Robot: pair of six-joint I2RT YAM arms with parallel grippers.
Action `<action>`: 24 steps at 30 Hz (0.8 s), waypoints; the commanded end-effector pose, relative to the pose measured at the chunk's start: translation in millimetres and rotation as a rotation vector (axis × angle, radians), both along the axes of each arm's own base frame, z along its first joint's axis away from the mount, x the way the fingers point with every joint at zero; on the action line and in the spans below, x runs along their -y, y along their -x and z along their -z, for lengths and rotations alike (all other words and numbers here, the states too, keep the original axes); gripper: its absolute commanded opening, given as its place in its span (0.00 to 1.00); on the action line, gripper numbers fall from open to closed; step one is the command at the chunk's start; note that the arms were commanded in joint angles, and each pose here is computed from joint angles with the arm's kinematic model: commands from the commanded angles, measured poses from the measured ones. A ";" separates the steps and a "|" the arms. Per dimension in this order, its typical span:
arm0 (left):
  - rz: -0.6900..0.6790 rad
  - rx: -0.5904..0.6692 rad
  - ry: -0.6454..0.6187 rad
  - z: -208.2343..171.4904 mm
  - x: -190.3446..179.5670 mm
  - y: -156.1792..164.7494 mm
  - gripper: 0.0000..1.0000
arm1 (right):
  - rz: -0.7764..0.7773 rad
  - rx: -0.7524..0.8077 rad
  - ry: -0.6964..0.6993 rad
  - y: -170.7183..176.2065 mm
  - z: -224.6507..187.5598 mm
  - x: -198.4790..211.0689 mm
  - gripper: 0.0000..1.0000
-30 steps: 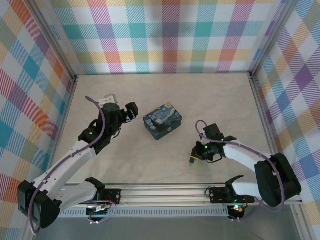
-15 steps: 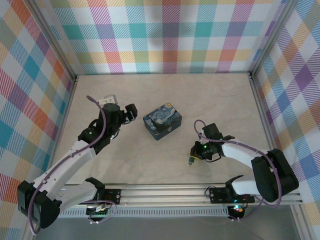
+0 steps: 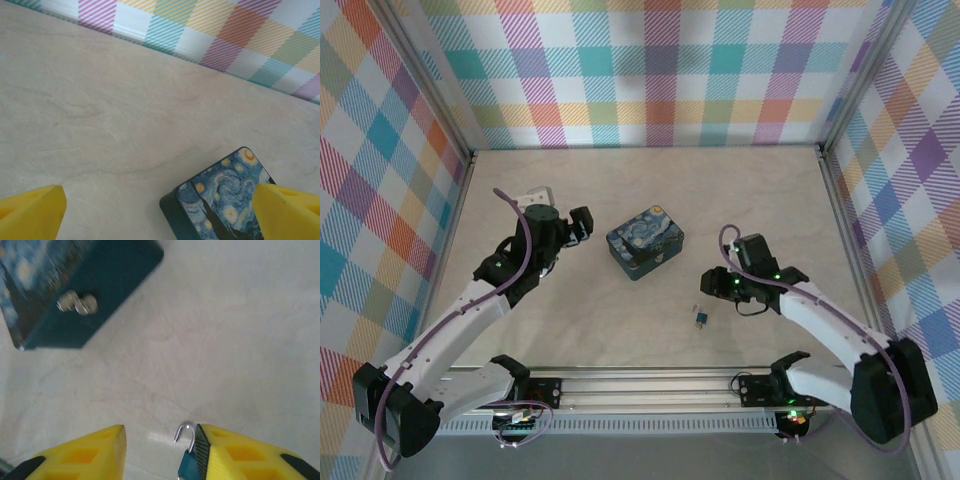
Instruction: Unlock a padlock with a key
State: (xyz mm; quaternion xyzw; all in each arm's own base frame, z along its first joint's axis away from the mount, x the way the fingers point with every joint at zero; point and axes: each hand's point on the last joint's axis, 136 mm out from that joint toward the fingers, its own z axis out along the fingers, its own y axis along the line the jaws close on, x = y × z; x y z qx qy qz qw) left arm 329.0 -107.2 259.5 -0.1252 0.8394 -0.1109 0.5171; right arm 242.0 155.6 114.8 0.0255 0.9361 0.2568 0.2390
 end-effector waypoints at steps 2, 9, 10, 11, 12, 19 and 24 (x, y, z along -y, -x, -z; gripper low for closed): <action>-0.084 0.132 -0.035 -43.1 -19.3 -5.8 0.97 | 0.075 0.227 0.134 -27.7 -46.2 26.8 0.50; -0.139 0.228 -0.134 -58.6 -38.8 -6.2 1.00 | 0.175 0.488 0.303 -51.7 -100.7 63.3 0.66; -0.162 0.248 -0.147 -59.2 -44.2 -6.5 1.00 | 0.196 0.522 0.330 -54.8 -104.9 70.0 0.70; -0.188 0.261 -0.156 -57.1 -50.0 -6.5 1.00 | 0.215 0.561 0.356 -58.4 -109.2 75.9 0.75; -0.221 0.268 -0.157 -54.1 -57.4 -6.1 1.00 | 0.231 0.600 0.384 -61.7 -112.4 81.5 0.80; -0.339 0.217 -0.170 -3.4 -97.4 -17.1 1.00 | 0.331 0.692 0.529 -80.8 -89.3 120.8 1.00; -0.435 0.102 -0.191 40.0 -121.5 -21.1 1.00 | 0.337 0.620 0.540 -95.5 -47.5 136.1 1.00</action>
